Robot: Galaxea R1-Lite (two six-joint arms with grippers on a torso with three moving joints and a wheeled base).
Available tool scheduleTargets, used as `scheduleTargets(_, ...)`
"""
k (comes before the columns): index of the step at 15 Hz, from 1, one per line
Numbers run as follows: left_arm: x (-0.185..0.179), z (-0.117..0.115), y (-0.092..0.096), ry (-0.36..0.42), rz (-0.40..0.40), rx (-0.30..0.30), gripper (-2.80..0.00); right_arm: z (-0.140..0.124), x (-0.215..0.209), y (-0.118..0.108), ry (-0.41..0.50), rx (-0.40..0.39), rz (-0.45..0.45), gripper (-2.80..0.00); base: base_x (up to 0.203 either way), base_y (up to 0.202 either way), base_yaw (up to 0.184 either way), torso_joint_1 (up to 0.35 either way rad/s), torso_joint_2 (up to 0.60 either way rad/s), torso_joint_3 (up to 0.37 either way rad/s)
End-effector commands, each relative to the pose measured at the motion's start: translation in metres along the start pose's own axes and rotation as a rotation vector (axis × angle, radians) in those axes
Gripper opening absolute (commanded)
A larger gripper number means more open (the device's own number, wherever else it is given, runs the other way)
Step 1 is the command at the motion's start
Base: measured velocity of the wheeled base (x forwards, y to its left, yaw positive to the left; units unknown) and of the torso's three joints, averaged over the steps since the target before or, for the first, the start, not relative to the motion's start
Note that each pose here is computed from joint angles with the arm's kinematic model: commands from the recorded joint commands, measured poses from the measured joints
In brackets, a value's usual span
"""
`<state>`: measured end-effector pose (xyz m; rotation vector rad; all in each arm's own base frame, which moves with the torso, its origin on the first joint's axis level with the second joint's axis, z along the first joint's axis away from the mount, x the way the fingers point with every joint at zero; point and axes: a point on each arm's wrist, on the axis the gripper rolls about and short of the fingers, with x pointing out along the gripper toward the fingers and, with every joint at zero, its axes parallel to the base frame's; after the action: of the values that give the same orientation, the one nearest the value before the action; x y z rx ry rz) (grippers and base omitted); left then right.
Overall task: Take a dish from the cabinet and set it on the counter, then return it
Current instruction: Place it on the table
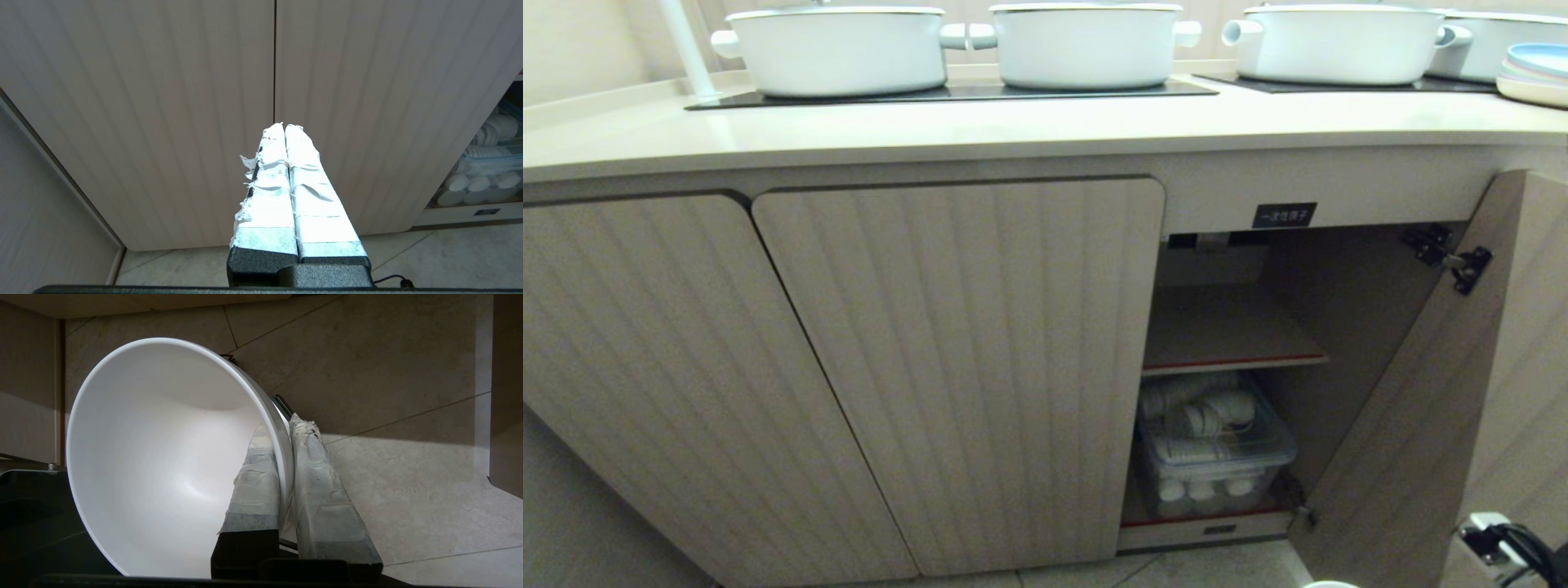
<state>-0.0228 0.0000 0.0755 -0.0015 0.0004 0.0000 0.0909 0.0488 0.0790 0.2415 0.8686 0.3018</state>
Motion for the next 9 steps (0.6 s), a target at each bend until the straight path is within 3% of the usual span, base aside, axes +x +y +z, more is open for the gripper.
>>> scheduleTargets(1,0.0000,0.0000,0.0000,0.000,0.000,0.000,-2.80,0.0000,0.0001,0.0000,-0.001,0.003,0.001,-2.80,0.000,0.000,0.000,0.000,0.00,0.000)
scheduleTargets(6,0.0000,0.0000,0.0000,0.000,0.000,0.001,-2.80,-0.0010,-0.0003,-0.0005,0.000,0.001,0.001,-2.80,0.000,0.000,0.000,0.000,0.00,0.000)
scheduleTargets(9,0.0000,0.0000,0.0000,0.000,0.000,0.000,-2.80,-0.0011,-0.0003,-0.0005,0.001,0.001,0.000,-2.80,0.000,0.000,0.000,0.070,-0.20,-0.167)
